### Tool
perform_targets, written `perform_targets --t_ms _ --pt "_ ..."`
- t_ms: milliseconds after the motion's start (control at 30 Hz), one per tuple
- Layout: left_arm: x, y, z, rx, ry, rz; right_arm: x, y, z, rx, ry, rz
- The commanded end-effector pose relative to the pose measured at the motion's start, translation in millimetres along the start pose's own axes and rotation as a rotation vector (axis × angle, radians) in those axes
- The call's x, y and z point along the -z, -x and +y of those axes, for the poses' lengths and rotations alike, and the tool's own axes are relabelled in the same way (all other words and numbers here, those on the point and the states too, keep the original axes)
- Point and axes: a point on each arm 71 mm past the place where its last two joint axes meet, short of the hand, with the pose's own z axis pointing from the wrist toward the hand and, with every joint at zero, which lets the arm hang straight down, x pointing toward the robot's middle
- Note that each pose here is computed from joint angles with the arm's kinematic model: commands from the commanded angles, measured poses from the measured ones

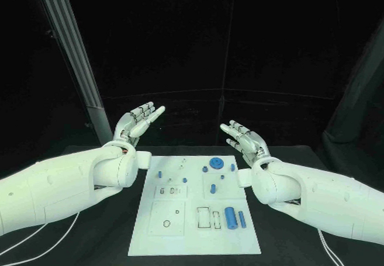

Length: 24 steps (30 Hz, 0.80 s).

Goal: Assemble the parts on the task board

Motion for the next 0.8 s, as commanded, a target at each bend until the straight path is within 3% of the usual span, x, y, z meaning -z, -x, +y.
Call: perform_targets --t_ms 33,233,267,533,800 --pt "-1.7 -3.7 -4.0 0.059 -0.041 0.057 -3.0 -10.9 0 -0.011 -0.019 0.178" --pt "-1.7 -3.7 -4.0 0.059 -0.041 0.057 -5.1 -12.0 -1 -0.010 -0.026 0.212" --pt "-3.2 12.6 -2.8 0.087 -0.042 0.073 -11.8 20.8 1 0.244 0.079 0.143" --pt "2.3 14.1 -5.4 0.084 -0.049 0.126 -18.5 32.6 12 0.429 0.130 0.162" --pt "12.9 7.8 -9.9 0.078 -0.052 0.205 -29.4 33.8 25 0.678 0.153 0.264"
